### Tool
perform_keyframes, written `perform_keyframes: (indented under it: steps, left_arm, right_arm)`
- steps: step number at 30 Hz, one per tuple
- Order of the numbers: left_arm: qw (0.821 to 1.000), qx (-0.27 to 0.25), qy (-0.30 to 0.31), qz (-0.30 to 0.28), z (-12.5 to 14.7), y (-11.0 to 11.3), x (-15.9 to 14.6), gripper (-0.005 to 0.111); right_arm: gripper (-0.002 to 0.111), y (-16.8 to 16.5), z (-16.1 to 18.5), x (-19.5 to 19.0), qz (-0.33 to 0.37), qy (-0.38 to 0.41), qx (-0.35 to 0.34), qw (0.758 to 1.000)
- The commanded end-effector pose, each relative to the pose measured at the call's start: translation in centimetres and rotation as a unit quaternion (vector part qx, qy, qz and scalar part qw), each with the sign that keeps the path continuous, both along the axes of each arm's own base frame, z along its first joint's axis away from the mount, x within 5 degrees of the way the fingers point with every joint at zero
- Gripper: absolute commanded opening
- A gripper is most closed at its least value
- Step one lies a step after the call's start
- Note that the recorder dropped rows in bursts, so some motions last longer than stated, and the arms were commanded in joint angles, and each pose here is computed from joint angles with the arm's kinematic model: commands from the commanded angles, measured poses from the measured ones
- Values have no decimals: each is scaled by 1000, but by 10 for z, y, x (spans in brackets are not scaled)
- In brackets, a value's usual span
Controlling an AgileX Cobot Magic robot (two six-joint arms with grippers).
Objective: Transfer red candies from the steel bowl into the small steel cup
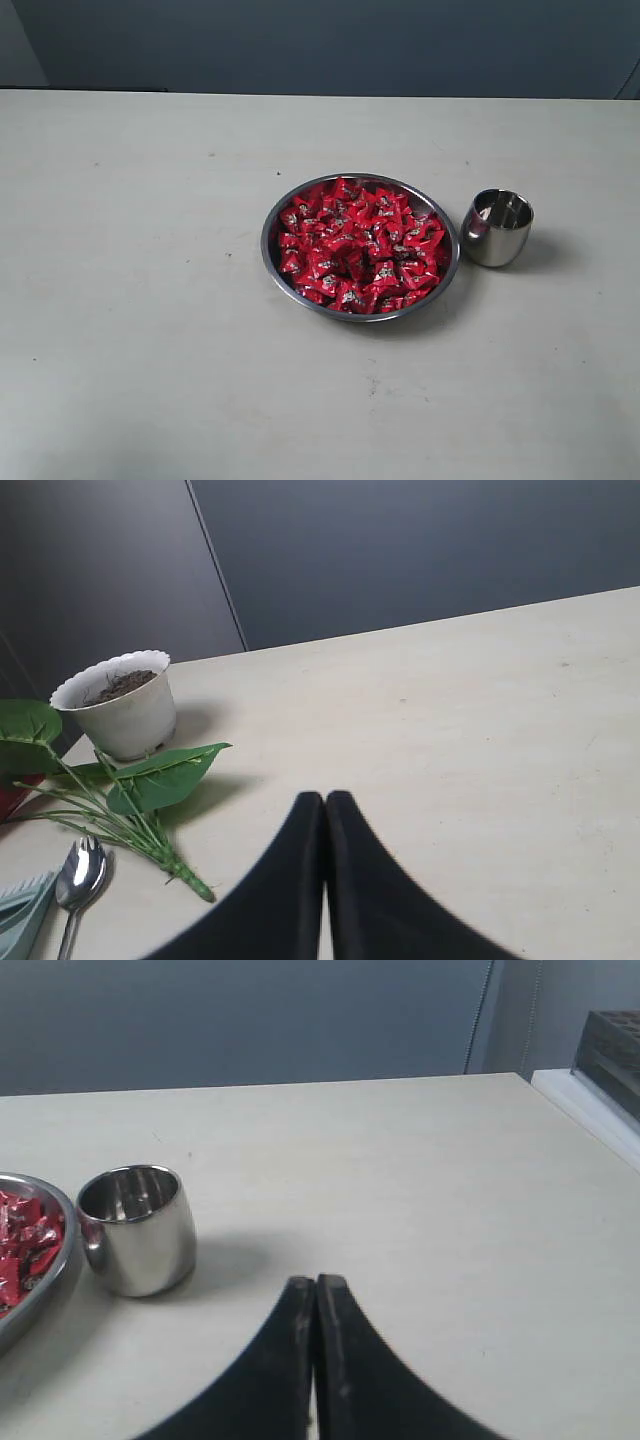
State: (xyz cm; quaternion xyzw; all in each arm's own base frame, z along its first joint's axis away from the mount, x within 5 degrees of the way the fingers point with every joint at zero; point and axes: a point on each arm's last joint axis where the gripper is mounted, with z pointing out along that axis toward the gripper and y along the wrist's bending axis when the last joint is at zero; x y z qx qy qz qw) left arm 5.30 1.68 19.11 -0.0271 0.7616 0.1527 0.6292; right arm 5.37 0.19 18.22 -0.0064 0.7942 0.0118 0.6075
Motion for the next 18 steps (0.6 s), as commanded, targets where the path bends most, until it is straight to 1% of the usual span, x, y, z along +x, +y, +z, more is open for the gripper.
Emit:
perform_keyframes:
  steps: [1,13,16,18]
  left_arm:
    - [1000,3,-7,-3,1,0,0,0]
    - [1000,3,-7,-3,1,0,0,0]
    - [1000,3,-7,-3,1,0,0,0]
    - [1000,3,-7,-3,1,0,0,0]
  right_arm:
    - [0,0,0,0,-2,-4,-2,1000]
    - [0,0,0,0,-2,-5,0,1000]
    - [0,0,-1,0,-1,5,-1,1000]
    - [0,0,7,3,-1,14,-1,1000]
